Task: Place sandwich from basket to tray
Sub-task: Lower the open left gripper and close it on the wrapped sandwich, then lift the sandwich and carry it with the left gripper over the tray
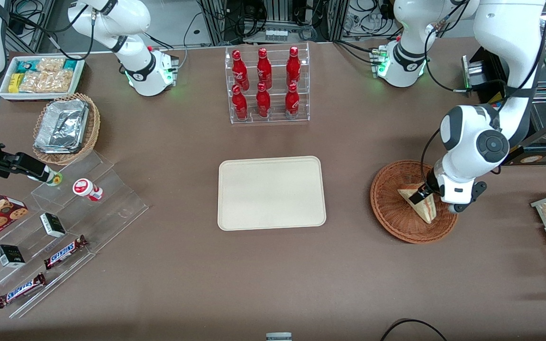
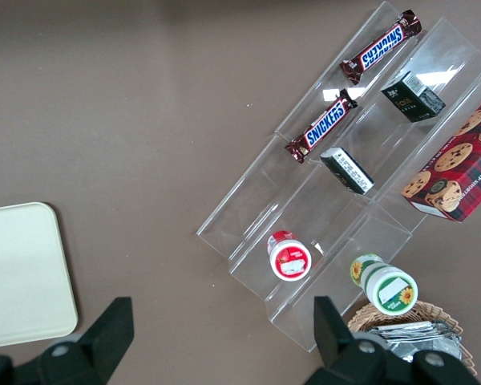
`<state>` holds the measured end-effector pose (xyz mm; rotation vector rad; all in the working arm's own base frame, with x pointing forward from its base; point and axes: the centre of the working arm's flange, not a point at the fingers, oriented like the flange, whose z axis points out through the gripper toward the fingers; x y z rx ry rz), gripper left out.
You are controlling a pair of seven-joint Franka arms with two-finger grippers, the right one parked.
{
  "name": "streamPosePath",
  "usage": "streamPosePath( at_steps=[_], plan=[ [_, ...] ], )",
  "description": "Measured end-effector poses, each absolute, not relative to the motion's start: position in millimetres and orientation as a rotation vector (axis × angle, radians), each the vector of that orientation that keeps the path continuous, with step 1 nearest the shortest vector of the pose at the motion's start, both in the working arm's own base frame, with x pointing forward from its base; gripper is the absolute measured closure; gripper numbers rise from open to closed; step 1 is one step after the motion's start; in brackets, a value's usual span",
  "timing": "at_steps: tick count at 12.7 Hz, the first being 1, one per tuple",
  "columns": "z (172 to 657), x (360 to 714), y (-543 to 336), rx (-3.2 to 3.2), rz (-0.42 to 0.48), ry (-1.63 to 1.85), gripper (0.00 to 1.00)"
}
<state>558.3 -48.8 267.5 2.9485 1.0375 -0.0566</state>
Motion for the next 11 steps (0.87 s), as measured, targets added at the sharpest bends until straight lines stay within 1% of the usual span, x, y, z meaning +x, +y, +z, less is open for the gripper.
streamPosePath(
  at_steps=[2,3,4,5,8,9,11],
  plan=[
    [255.0,559.3,-39.0,2.940,-0.065,1.065,0.00],
    [251.4,560.1,-36.8,2.936,-0.060,1.070,0.07],
    [249.5,560.1,-36.5,2.936,-0.062,1.071,0.07],
    [249.4,560.1,-36.5,2.936,-0.062,1.071,0.17],
    [249.8,560.3,-37.0,2.934,-0.062,1.075,0.54],
    [250.9,561.0,-37.3,2.934,-0.061,1.075,0.62],
    [258.3,565.7,-39.4,2.938,-0.076,1.071,0.70]
  ],
)
